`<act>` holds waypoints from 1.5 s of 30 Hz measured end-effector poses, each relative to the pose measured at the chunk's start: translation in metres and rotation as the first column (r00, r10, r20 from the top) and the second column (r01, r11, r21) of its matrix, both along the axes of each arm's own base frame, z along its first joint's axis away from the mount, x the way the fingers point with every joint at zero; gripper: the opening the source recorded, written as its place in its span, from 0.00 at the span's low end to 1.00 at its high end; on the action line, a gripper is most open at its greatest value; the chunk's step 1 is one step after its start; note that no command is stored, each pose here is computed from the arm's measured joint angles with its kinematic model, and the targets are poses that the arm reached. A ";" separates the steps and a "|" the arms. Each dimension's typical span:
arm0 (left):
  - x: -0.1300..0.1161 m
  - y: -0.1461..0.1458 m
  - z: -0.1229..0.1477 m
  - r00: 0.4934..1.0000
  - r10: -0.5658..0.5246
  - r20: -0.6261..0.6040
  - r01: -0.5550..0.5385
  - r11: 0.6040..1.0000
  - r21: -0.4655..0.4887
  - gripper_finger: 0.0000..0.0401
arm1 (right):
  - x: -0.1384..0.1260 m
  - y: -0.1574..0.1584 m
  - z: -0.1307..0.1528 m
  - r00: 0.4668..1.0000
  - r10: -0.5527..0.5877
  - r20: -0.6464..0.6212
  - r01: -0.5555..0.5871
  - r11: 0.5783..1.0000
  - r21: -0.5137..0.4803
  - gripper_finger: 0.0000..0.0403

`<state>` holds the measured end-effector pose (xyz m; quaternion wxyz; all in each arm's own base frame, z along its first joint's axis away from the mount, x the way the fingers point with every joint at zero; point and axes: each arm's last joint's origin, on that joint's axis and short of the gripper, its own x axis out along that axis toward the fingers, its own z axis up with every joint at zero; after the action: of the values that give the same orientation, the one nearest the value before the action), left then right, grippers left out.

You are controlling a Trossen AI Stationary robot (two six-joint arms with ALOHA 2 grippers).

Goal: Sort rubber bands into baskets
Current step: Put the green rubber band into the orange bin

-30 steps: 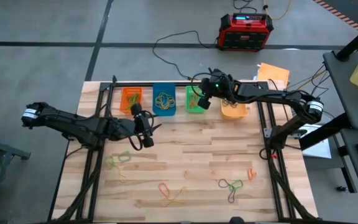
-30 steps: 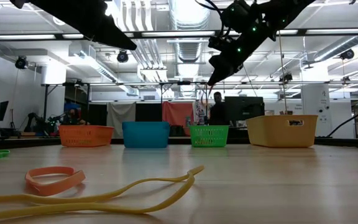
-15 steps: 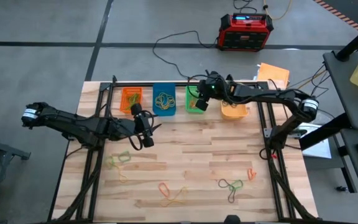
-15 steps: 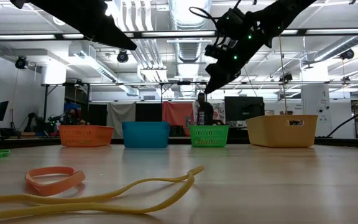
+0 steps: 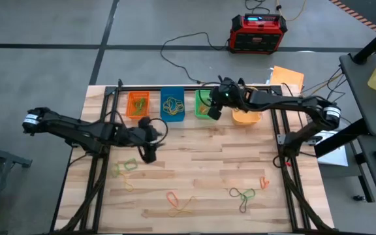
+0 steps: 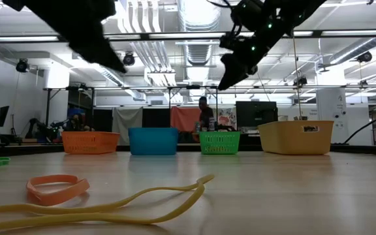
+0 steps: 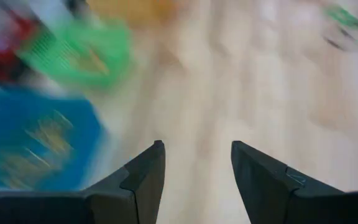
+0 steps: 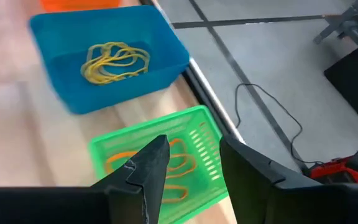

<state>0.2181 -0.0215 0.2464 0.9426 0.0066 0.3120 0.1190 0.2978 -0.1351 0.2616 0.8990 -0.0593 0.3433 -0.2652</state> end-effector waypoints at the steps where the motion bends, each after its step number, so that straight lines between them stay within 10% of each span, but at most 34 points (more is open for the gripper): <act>1: -0.002 -0.001 -0.002 0.999 -0.008 -0.051 0.004 0.997 -0.079 0.42 | -0.001 0.004 0.002 1.000 0.008 -0.003 -0.008 1.000 0.005 0.33; 5: -0.014 -0.003 -0.007 0.954 0.034 -0.297 -0.116 0.957 -0.264 0.42 | -0.004 0.020 0.010 0.999 0.047 -0.001 -0.047 0.999 0.010 0.31; 14: -0.028 0.000 -0.015 0.768 0.093 -0.633 -0.294 0.930 -0.219 0.42 | -0.002 0.035 0.015 0.996 0.085 0.017 -0.085 0.996 0.014 0.29; 24: -0.047 -0.013 -0.064 0.607 -0.133 -0.783 -0.130 0.956 -0.263 0.40 | -0.001 0.040 0.014 0.996 0.094 0.015 -0.094 0.995 0.025 0.28; 45: -0.064 -0.009 -0.113 0.604 0.014 -0.797 -0.321 0.919 -0.227 0.17 | 0.001 0.045 0.013 0.994 0.112 0.006 -0.112 0.993 0.028 0.27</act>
<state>0.1538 -0.0306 0.1333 0.6818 -0.1389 0.7052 0.1365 0.2985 -0.0903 0.2749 0.9139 -0.0652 0.3413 -0.2098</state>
